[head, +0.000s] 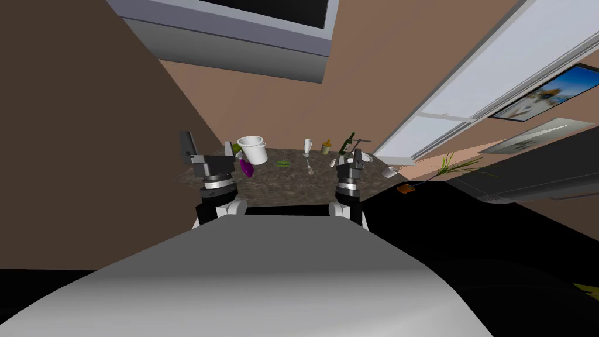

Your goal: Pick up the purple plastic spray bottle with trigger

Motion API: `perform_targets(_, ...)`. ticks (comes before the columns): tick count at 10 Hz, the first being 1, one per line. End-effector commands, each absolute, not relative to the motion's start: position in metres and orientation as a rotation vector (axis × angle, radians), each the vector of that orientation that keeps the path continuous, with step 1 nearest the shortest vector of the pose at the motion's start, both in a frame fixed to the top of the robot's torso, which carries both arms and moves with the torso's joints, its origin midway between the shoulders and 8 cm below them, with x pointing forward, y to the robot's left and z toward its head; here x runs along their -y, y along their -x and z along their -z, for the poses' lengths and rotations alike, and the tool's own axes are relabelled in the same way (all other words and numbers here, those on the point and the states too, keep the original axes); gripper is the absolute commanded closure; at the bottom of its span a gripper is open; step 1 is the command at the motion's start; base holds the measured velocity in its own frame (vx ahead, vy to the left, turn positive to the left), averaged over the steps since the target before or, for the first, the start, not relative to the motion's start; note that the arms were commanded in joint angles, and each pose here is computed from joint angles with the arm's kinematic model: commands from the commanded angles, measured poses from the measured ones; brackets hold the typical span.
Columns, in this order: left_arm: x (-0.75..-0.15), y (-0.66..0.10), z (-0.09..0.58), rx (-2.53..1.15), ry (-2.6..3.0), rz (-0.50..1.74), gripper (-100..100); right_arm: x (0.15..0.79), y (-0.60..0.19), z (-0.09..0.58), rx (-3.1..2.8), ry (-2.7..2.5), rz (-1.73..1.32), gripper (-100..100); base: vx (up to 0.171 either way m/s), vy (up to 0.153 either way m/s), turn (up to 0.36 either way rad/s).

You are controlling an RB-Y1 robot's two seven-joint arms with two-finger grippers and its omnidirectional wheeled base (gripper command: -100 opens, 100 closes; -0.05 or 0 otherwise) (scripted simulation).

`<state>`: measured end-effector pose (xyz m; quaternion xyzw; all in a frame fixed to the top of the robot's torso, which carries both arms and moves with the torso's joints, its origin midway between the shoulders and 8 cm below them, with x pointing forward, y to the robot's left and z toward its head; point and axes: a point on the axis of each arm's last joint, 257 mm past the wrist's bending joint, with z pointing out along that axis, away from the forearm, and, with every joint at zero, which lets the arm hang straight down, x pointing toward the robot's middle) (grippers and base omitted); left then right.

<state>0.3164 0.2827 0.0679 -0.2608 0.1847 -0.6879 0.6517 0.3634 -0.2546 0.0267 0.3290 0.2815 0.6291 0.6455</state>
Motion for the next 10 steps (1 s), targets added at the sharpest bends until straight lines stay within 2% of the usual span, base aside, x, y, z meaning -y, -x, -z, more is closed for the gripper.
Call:
perform_targets(1, -0.28, -0.323, -0.067, -0.451, 0.597, 1.585, -100, 0.255, -0.363, -0.027, -0.641, -0.749, -1.432, 0, -0.001, 0.005, 0.064)
perform_targets(10, -0.275, -0.372, -0.052, -0.551, 0.769, 1.748, -100, 0.255, -0.363, -0.027, -0.641, -0.749, -1.432, 0, -0.003, 0.008, 0.094)
